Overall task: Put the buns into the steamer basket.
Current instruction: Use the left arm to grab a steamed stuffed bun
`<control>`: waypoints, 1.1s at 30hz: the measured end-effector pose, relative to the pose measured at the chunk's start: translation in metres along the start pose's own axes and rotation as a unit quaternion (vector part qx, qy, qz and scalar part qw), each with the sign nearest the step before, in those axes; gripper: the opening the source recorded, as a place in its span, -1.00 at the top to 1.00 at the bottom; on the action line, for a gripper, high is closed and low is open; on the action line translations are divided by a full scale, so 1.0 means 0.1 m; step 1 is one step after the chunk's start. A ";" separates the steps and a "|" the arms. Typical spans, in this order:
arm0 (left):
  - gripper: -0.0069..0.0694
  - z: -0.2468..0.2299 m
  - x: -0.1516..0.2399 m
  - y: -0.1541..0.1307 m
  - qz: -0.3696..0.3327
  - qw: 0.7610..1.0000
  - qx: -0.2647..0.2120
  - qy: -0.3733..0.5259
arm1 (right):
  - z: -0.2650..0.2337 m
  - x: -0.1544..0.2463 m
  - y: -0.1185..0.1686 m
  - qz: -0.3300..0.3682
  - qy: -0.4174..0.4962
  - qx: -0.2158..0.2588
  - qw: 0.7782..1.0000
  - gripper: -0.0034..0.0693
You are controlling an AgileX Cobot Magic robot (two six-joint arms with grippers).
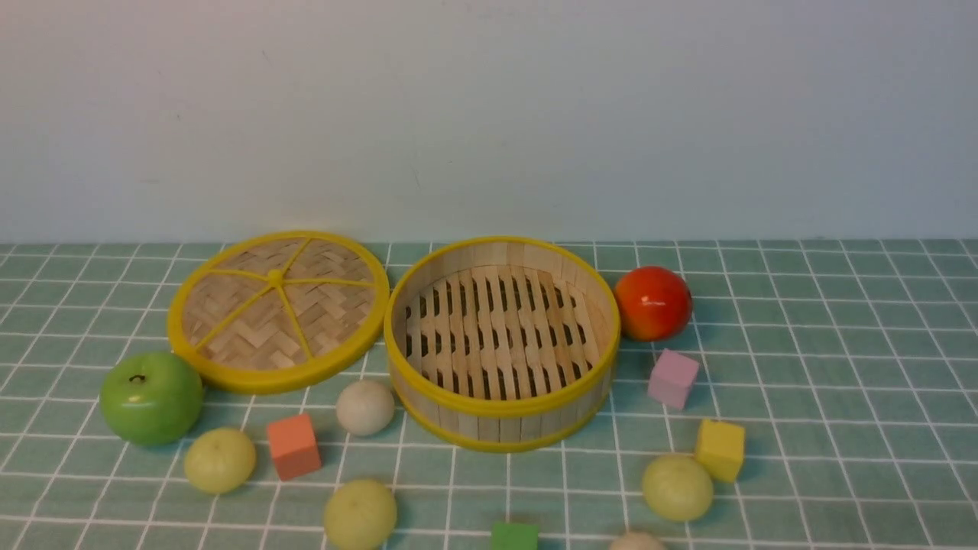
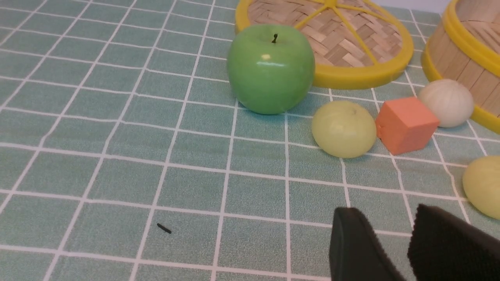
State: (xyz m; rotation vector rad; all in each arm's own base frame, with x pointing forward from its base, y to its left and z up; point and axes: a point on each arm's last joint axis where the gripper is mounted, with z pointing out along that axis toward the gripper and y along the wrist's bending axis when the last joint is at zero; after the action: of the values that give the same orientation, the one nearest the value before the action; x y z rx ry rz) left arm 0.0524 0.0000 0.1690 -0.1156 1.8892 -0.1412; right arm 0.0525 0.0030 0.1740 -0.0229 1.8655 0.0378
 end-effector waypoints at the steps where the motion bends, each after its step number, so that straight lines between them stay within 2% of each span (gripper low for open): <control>1: 0.20 0.00 0.00 0.00 0.000 1.000 0.000 0.000 | 0.00 0.00 0.00 0.000 0.000 0.000 1.000 0.25; 29: 0.20 0.00 0.00 0.00 0.000 1.000 0.000 -0.001 | 0.00 0.00 0.00 0.000 0.000 0.000 1.000 0.25; 33: 0.20 0.00 -0.05 -0.03 -0.020 0.999 0.017 -0.026 | 0.00 0.00 0.00 0.000 0.000 0.000 1.000 0.25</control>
State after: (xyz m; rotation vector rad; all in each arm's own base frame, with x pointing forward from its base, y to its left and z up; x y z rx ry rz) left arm 0.0538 -0.0023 0.1739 -0.1332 1.8331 -0.1962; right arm 0.0525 0.0030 0.1740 -0.0229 1.8655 0.0378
